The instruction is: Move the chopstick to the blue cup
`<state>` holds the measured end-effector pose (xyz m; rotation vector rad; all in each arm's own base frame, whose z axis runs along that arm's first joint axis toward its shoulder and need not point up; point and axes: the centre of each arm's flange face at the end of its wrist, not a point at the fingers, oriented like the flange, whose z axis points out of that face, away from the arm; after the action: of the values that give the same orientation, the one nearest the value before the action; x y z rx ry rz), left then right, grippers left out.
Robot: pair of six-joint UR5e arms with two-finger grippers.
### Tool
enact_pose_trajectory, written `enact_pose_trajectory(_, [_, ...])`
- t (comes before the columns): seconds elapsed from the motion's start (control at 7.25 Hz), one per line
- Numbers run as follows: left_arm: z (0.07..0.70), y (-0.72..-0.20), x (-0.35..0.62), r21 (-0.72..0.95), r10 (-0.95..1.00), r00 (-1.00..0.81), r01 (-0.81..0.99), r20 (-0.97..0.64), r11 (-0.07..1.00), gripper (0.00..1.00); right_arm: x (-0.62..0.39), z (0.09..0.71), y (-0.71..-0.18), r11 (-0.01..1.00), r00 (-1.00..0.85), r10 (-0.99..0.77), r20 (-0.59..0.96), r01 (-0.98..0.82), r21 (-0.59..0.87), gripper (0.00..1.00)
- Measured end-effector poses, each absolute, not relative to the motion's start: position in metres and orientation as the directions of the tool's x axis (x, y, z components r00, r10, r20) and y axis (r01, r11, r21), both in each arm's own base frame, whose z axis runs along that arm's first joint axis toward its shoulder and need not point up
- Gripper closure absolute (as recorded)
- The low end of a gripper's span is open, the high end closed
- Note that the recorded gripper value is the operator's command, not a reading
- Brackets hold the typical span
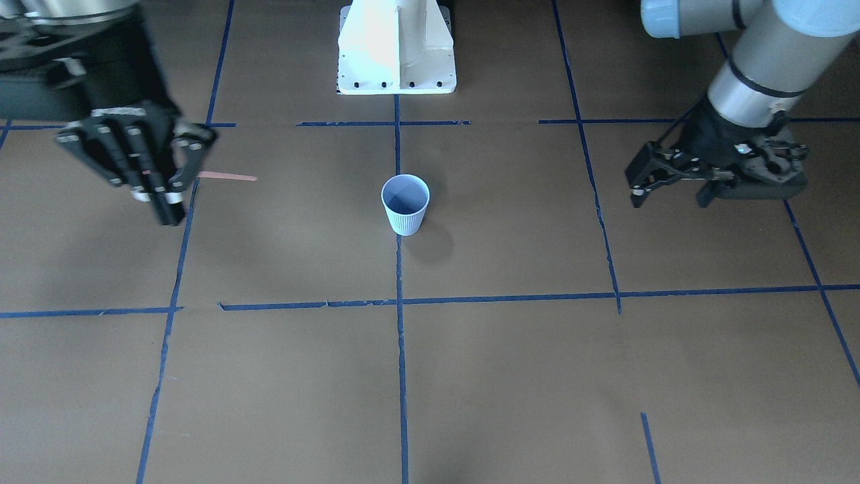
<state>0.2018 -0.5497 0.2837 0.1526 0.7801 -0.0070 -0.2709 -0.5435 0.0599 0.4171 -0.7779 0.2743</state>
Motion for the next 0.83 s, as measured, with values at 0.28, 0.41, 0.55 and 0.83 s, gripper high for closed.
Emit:
enact_pose_trajectory(0.28, [0.313,-0.55,0.169,0.17,0.094,0.734,0.029,-0.672,0.985,0.0,-0.351,0.034,-0.497,0.873,0.683,0.056,0.728,-0.388,0.296,1.0])
enact_pose_trajectory(0.41, [0.322,-0.549,0.161,0.176,0.106,0.74,0.017,-0.664,0.984,0.0,-0.39,0.028,-0.474,0.864,0.692,0.044,0.721,-0.389,0.32,1.0])
enact_pose_trajectory(0.55, [0.326,-0.548,0.158,0.178,0.11,0.742,0.013,-0.661,0.984,0.0,-0.423,0.017,-0.461,0.856,0.703,0.037,0.71,-0.39,0.341,1.0])
enact_pose_trajectory(0.83, [0.33,-0.547,0.156,0.176,0.111,0.744,0.01,-0.659,0.984,0.0,-0.475,-0.003,-0.468,0.854,0.718,0.042,0.695,-0.387,0.348,1.0])
